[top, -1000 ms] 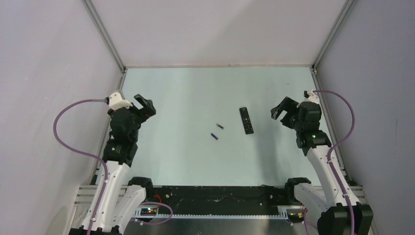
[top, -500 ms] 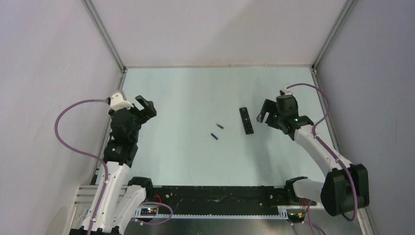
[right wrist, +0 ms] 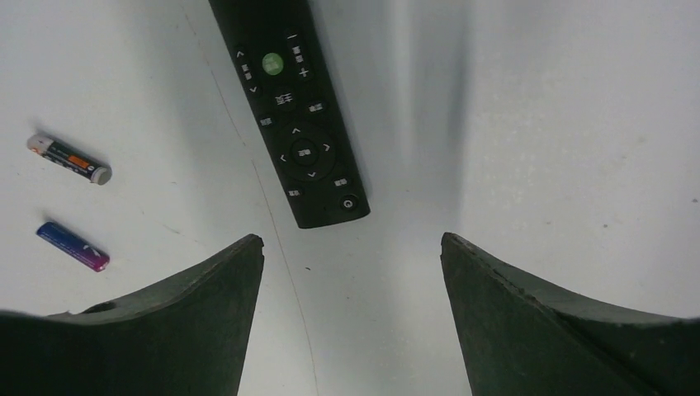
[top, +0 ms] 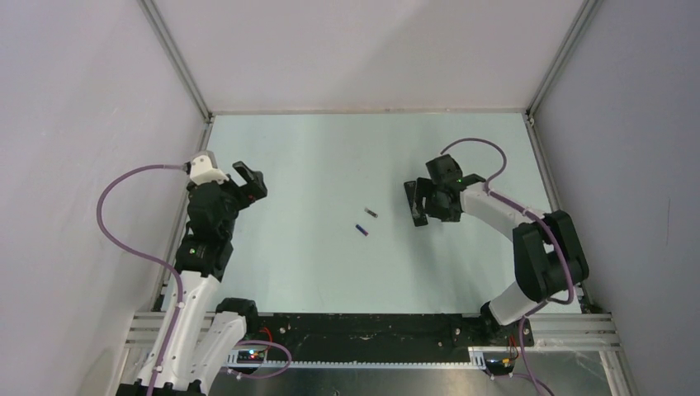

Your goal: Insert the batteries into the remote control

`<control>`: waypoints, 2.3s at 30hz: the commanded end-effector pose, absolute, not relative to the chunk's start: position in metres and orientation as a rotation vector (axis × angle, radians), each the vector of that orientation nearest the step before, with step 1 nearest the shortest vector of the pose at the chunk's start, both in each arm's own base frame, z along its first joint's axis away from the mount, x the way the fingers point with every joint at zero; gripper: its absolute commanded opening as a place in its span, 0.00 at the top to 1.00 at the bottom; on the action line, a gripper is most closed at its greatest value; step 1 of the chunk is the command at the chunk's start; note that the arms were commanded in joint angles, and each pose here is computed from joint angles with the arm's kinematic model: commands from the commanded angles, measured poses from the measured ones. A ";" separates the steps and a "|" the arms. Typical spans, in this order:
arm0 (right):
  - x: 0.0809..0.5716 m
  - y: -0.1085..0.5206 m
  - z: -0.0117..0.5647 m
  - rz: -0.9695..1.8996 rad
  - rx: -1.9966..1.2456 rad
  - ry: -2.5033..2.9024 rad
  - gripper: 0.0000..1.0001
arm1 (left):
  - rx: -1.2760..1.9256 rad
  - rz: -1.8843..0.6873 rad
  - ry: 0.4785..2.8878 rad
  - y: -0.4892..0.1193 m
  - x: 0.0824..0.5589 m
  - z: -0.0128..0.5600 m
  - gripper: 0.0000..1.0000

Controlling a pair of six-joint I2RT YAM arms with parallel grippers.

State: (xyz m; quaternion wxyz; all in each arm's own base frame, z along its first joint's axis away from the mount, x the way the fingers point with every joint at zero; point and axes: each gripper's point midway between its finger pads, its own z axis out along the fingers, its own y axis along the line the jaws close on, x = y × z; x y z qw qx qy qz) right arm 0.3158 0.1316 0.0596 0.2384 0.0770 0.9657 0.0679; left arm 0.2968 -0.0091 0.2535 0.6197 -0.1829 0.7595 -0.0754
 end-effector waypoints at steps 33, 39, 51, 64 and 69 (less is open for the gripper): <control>0.336 0.161 0.014 0.064 -0.109 2.756 0.61 | -0.302 -0.225 1.731 -0.024 0.300 0.260 0.00; 0.334 0.174 0.025 0.205 -0.116 2.754 0.64 | -0.281 -0.239 1.726 -0.027 0.299 0.262 0.00; 0.293 0.256 0.083 1.007 -0.132 2.727 0.69 | -0.201 -0.326 1.702 -0.043 0.295 0.267 0.00; 0.271 0.319 0.146 1.492 -0.068 2.610 0.71 | -0.052 -0.677 1.759 -0.104 0.292 0.263 0.00; 0.257 0.339 0.186 1.682 -0.134 2.516 0.71 | -0.137 -0.976 1.799 -0.136 0.284 0.282 0.00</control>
